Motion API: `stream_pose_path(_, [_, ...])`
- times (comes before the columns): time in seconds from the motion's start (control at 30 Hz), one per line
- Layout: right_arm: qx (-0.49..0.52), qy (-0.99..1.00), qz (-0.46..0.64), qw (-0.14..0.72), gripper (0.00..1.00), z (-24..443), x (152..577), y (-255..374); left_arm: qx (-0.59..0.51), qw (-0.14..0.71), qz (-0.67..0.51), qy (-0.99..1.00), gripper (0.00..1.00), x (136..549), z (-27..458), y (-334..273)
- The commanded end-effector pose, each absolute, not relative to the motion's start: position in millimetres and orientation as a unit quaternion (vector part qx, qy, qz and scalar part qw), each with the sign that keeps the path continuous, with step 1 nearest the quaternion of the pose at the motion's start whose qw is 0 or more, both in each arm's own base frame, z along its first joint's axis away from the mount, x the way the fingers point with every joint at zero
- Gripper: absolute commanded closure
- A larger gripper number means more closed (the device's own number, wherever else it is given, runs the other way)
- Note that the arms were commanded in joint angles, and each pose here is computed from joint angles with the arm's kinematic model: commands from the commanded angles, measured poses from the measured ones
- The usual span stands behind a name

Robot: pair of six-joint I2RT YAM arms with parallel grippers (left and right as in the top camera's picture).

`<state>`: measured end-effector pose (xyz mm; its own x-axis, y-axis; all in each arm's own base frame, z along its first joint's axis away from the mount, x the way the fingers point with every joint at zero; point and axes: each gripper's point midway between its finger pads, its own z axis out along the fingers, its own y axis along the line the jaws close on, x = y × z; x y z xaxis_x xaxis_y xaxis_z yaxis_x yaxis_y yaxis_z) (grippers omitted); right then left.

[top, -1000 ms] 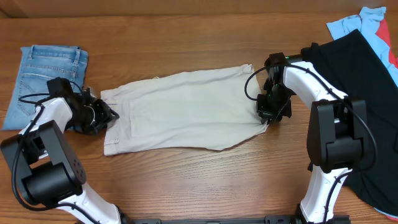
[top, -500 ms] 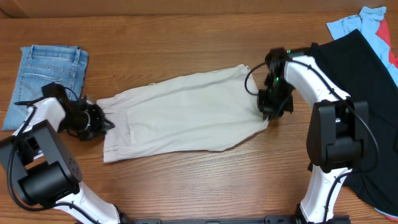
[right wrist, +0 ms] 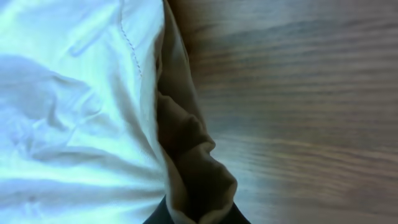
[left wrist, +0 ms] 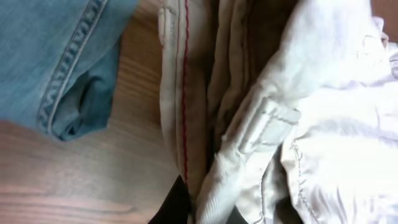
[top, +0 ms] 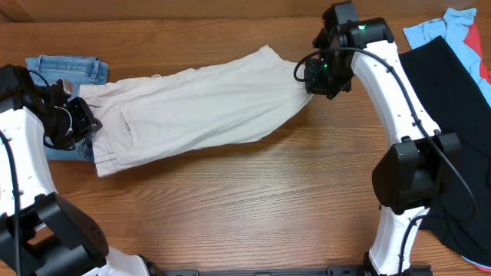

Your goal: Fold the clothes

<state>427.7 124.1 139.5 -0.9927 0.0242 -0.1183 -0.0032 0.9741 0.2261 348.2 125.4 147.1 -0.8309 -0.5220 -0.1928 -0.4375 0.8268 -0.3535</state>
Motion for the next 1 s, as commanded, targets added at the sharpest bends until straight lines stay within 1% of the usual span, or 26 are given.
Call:
stream_pose_path(0.0, [0.007, 0.994, 0.088, 0.060, 0.90, 145.3, 424.0, 110.4, -0.255, 0.152, -0.106, 0.949, 0.96, 343.1, 154.2, 145.5])
stream_pose_path(0.1, [0.012, 0.998, 0.058, 0.034, 0.89, 142.4, 410.7, 98.7, -0.255, 0.153, -0.102, 0.949, 0.96, 343.2, 154.1, 146.8])
stream_pose_path(0.13, [0.013, 0.999, 0.044, 0.026, 0.87, 141.6, 406.3, 93.4, -0.254, 0.153, -0.102, 0.949, 0.96, 343.3, 154.1, 146.7])
stream_pose_path(0.17, [0.013, 0.999, 0.031, 0.018, 0.83, 141.0, 402.4, 88.7, -0.254, 0.153, -0.102, 0.949, 0.96, 343.3, 154.1, 146.7])
stream_pose_path(0.23, [0.014, 1.000, 0.004, 0.005, 0.70, 140.5, 395.0, 79.1, -0.254, 0.153, -0.102, 0.949, 0.96, 343.2, 154.1, 146.7])
stream_pose_path(0.27, [0.014, 1.000, -0.004, 0.001, 0.68, 140.5, 392.7, 76.1, -0.254, 0.153, -0.102, 0.949, 0.96, 343.2, 154.1, 146.6])
stream_pose_path(0.47, [0.018, 1.000, -0.010, -0.005, 0.69, 140.6, 389.8, 74.1, -0.257, 0.147, -0.087, 0.951, 0.96, 339.9, 152.4, 151.0])
stream_pose_path(0.53, [0.011, 1.000, 0.019, 0.000, 0.69, 140.6, 392.6, 86.6, -0.257, 0.147, -0.087, 0.951, 0.96, 340.1, 152.5, 151.1])
stream_pose_path(0.63, [-0.040, 0.992, 0.121, 0.017, 0.76, 145.9, 399.1, 135.8, -0.255, 0.149, -0.095, 0.950, 0.96, 341.7, 153.3, 148.2])
stream_pose_path(0.73, [-0.094, 0.970, 0.216, 0.062, 0.87, 159.5, 412.0, 194.8, -0.248, 0.155, -0.114, 0.949, 0.96, 345.1, 156.1, 141.8])
stream_pose_path(0.83, [-0.144, 0.950, 0.254, 0.110, 0.91, 168.4, 421.1, 243.4, -0.246, 0.159, -0.129, 0.947, 0.96, 347.1, 162.0, 137.3])
stream_pose_path(0.97, [-0.202, 0.921, 0.309, 0.127, 0.92, 172.2, 408.6, 313.2, -0.244, 0.165, -0.132, 0.946, 0.96, 348.1, 178.2, 136.2])
